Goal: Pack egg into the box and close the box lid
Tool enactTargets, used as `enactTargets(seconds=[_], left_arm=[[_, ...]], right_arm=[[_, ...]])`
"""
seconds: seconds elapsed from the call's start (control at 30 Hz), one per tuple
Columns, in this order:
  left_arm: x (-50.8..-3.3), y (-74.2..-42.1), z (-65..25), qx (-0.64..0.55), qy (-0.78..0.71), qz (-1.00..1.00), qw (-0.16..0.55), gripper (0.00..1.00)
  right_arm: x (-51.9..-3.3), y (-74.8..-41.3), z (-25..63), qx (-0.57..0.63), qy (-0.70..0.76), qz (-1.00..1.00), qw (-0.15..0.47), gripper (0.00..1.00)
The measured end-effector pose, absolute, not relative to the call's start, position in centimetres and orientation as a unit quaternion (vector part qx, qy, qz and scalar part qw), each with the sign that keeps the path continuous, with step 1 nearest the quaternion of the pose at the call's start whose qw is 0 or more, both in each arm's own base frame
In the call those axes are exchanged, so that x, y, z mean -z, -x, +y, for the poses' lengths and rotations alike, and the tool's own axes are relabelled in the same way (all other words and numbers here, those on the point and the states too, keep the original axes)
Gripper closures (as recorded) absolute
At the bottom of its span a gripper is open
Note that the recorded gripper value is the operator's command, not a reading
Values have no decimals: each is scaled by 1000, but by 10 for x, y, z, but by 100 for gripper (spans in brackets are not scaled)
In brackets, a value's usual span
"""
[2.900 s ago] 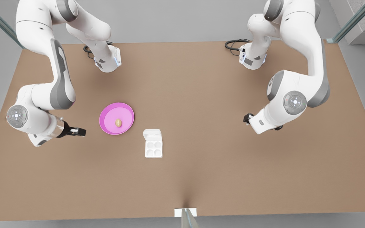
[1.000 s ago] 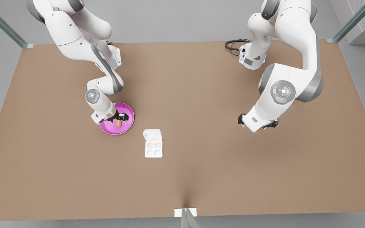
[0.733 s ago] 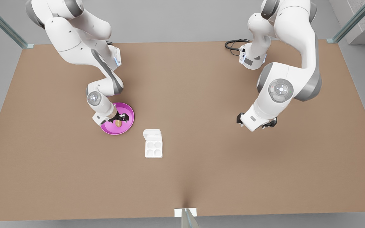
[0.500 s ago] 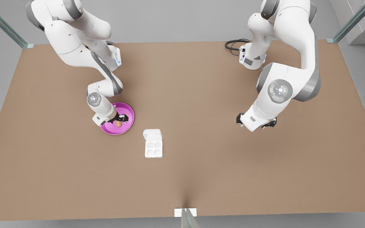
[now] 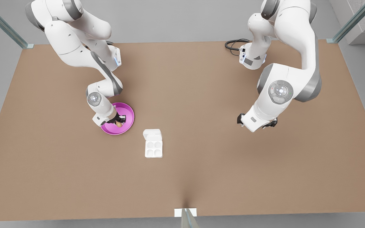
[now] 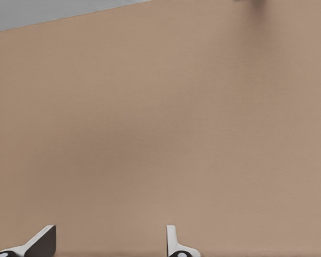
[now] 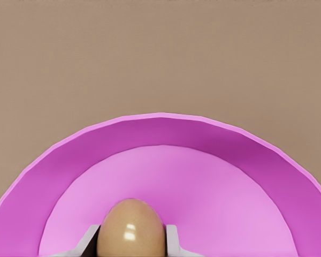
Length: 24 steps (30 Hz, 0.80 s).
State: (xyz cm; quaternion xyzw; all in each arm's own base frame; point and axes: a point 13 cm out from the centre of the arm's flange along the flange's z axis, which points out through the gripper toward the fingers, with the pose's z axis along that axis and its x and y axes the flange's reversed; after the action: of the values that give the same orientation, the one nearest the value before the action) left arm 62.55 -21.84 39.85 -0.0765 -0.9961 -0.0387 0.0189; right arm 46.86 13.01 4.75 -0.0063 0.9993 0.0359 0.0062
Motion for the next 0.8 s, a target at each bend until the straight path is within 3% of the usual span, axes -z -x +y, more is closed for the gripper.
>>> enactTargets(seconds=[0.33, 0.43, 0.6, 0.7, 0.8], left_arm=[[-398, -625, -218, 39, 75, -996, 20, 0], [-399, -625, -218, 39, 75, -996, 19, 0], [-403, -625, -215, 39, 72, -997, 17, 0], [-404, -623, -217, 39, 74, -996, 18, 0], [-404, -623, -216, 39, 73, -996, 20, 0]], right_arm=[[-72, -484, 124, -28, 7, 999, 24, 48], [-116, -529, 118, -20, 0, 998, 51, 48], [-170, -655, 122, -15, -19, 997, 72, 47], [-165, -684, 152, -4, -10, 999, 53, 47], [-167, -678, 202, 7, 7, 999, 31, 47]])
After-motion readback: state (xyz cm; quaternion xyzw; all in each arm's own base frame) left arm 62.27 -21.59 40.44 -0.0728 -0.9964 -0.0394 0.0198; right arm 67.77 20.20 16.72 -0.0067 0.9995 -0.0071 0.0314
